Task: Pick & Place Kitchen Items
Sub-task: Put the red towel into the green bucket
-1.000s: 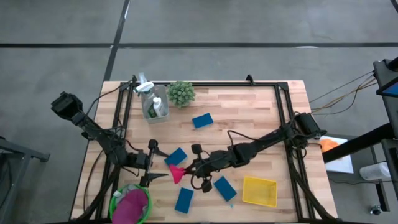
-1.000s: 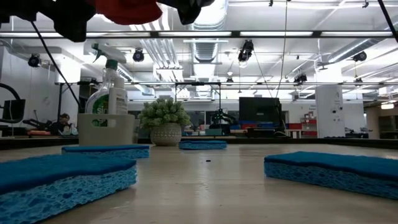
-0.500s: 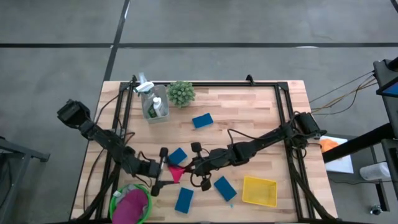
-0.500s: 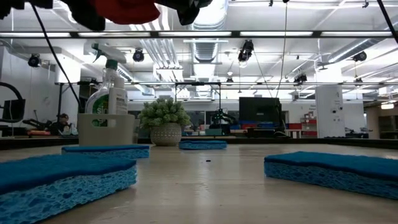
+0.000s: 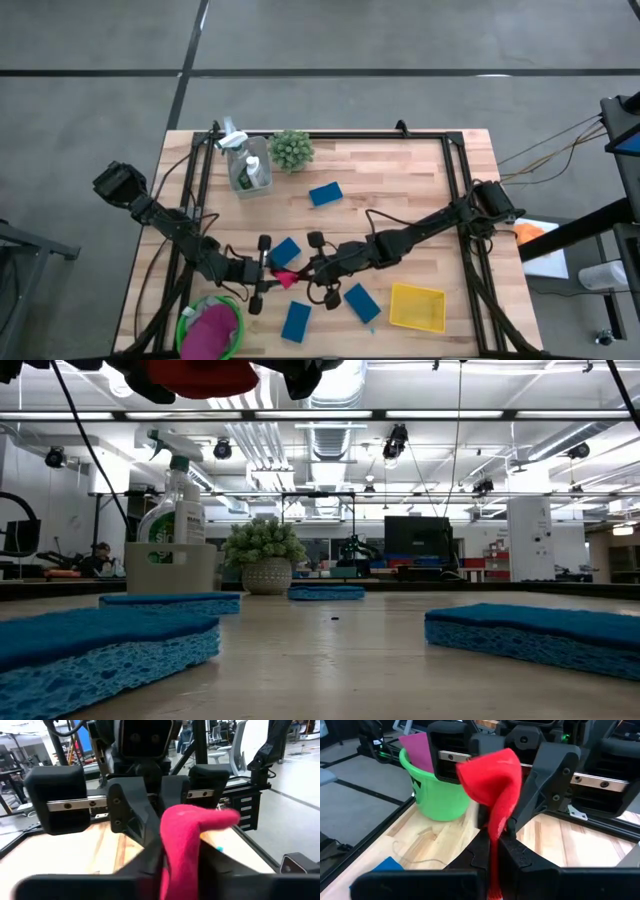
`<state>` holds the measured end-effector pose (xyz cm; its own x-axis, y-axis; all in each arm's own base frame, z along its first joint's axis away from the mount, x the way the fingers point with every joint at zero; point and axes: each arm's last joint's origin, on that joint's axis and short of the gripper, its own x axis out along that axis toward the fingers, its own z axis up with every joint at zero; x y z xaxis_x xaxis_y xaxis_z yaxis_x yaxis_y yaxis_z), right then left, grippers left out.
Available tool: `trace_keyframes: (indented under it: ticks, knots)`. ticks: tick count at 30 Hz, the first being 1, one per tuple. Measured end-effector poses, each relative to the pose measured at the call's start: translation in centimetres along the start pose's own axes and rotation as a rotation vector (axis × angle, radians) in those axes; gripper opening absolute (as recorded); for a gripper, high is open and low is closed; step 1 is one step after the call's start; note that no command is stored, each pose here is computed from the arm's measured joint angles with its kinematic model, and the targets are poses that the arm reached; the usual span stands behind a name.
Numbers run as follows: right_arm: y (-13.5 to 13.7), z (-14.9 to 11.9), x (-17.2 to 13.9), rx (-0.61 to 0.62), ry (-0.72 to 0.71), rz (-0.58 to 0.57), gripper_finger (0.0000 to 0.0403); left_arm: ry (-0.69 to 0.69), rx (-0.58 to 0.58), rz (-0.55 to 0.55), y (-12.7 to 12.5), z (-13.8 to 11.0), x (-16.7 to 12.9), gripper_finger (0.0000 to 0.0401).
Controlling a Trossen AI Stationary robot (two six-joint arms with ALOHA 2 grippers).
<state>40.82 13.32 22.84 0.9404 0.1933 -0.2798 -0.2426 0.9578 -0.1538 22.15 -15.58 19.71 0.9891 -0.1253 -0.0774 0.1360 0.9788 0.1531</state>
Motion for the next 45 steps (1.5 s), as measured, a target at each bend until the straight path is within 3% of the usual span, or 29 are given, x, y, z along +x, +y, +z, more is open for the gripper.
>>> trace_keyframes:
  ticks: [4, 11, 19, 22, 26, 33, 36, 41, 45]
  knots:
    - [0.0, -0.1, 0.0, -0.002, 0.014, 0.002, 0.0018, 0.009, 0.007, -0.002, 0.0, -0.1, 0.0, 0.0013]
    - [-0.1, -0.1, 0.0, 0.026, 0.012, -0.029, 0.0018, 0.031, 0.016, -0.011, 0.1, 0.3, -0.5, 0.0006]
    - [-0.5, 0.0, 0.0, 0.038, -0.008, -0.074, 0.0028, 0.08, 0.025, -0.073, 0.1, 1.7, -3.0, 0.0005]
    - [-0.6, -0.1, 0.0, 0.046, 0.005, -0.082, 0.0071, 0.097, 0.041, -0.14, -0.1, 2.1, -4.0, 0.0004]
    - [-0.5, -0.2, 0.0, 0.045, 0.007, -0.08, 0.0164, 0.108, 0.057, -0.141, 0.0, 2.5, -5.1, 0.0004]
    - [1.3, -0.2, -0.4, -0.062, -0.091, -0.026, 0.0309, 0.202, 0.087, -0.243, -0.9, 5.2, -7.5, 0.0003]
    - [2.1, -0.7, -1.2, -0.088, -0.21, -0.025, 0.0336, 0.276, 0.078, -0.3, -1.6, 6.9, -8.6, 0.0003]
    - [2.4, -2.9, -4.0, -0.083, -0.452, -0.062, 0.0342, 0.409, 0.064, -0.364, -3.0, 8.6, -10.5, 0.0003]
    - [2.1, -4.5, -6.3, -0.058, -0.472, -0.08, 0.0341, 0.459, 0.033, -0.449, -4.6, 9.2, -11.6, 0.0003]
